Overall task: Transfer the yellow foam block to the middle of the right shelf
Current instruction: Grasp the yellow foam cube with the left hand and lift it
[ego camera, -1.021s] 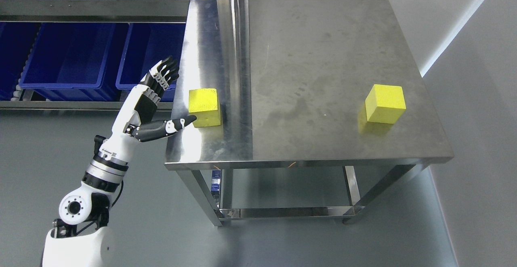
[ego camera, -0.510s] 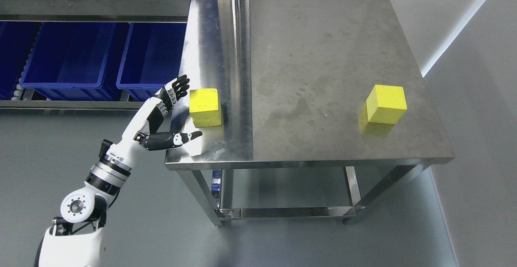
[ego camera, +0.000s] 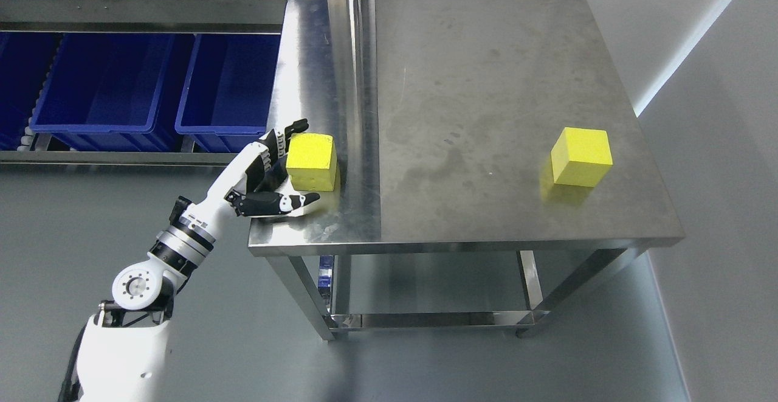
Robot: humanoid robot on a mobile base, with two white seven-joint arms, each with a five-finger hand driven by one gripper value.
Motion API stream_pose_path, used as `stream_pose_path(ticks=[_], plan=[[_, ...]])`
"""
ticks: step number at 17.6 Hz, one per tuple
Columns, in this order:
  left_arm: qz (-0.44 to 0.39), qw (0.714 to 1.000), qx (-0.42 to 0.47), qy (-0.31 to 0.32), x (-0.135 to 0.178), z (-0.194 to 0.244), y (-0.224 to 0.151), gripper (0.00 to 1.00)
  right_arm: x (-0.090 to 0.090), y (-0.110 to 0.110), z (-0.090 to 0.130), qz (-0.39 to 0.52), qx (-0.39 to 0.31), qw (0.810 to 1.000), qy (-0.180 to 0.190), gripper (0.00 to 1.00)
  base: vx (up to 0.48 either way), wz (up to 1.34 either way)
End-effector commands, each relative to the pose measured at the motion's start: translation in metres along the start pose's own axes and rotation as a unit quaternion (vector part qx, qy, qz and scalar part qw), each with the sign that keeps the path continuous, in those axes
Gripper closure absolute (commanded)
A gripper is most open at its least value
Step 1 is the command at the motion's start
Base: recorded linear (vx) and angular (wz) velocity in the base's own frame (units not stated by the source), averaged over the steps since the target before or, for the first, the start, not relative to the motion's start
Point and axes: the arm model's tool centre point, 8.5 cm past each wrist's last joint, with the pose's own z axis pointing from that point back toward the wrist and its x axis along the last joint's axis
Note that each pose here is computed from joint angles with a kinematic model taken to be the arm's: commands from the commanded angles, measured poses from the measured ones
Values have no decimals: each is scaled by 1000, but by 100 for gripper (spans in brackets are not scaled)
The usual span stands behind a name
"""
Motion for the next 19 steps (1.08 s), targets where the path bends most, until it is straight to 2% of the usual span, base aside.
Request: stream_pose_path(ticks=[1, 6, 8, 9, 11, 14, 17, 19], plan=[[37, 999, -12, 16, -19, -23, -14, 32, 9, -11, -1, 1, -8, 1000, -11, 0, 0, 0], [61, 998, -4, -12, -11, -37, -24, 52, 8, -11, -1, 1, -8, 1000, -10, 0, 1, 12], [77, 995, 11, -62, 9, -40, -13, 57, 8, -11, -1, 1, -8, 1000, -10, 0, 4, 54], [104, 988, 22, -110, 28, -41, -5, 60, 8, -11, -1, 1, -8, 1000, -10, 0, 4, 47], [142, 973, 43, -180, 56, -39, 7, 61, 8, -11, -1, 1, -8, 1000, -10, 0, 11, 57], [136, 956, 131, -224, 69, -28, 36, 61, 9, -11, -1, 1, -8, 1000, -11, 0, 23, 137], [160, 921, 282, -217, 63, -17, 61, 61, 8, -11, -1, 1, -8, 1000, -10, 0, 37, 286], [168, 911, 312, -210, 59, -14, 64, 61, 8, -11, -1, 1, -8, 1000, -10, 0, 66, 479]])
